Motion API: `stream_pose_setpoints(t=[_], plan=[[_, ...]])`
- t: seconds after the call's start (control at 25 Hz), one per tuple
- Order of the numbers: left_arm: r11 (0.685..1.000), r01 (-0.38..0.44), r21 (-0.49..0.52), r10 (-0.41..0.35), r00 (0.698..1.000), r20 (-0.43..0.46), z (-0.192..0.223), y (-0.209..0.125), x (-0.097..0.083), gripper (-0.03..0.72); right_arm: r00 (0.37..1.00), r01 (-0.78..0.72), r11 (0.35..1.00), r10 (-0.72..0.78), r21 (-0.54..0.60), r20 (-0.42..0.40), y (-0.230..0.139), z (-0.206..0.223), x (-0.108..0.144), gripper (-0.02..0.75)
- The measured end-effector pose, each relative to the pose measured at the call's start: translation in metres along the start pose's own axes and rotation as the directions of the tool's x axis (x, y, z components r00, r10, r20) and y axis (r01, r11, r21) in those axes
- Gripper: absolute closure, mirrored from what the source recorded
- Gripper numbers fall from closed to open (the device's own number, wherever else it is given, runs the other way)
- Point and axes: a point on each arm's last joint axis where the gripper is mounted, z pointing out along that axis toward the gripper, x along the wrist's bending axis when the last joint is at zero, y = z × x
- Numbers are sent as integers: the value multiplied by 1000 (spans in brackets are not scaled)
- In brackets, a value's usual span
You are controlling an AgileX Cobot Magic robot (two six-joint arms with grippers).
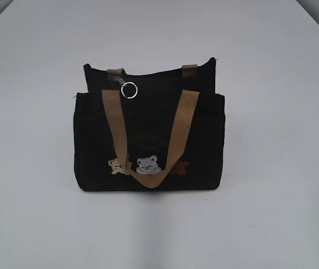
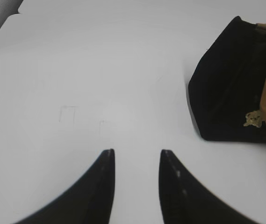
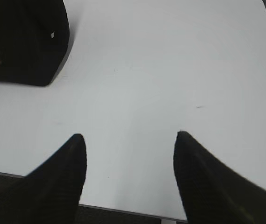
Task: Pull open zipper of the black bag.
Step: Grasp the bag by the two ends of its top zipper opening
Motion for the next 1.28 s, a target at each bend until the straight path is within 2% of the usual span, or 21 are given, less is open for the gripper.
stream_pose_setpoints(t=[0.92, 1.0, 1.08, 1.16, 1.2, 1.28], plan=[[1000, 0, 4, 0, 1000, 10, 1, 0, -1, 442, 1000, -1, 1000, 1, 0, -2, 0, 0, 0, 274], [998, -44, 38, 42, 997, 66, 6, 3, -5, 441, 1000, -2, 1000, 2, -1, -4, 0, 0, 0, 274], [987, -117, 108, 98, 981, 167, 18, 9, -13, 424, 1000, -2, 1000, 2, -1, -4, 0, 0, 0, 274], [971, -150, 185, 105, 967, 232, 33, 17, -17, 392, 1000, -2, 1000, 2, -1, -4, 0, 0, 0, 274], [968, -160, 196, 106, 960, 260, 41, 23, -18, 375, 1000, -2, 1000, 2, -1, -4, 0, 0, 0, 274], [984, -147, 103, 109, 945, 308, 56, 42, -23, 347, 1000, -2, 1000, 2, -1, -4, 0, 0, 0, 274]])
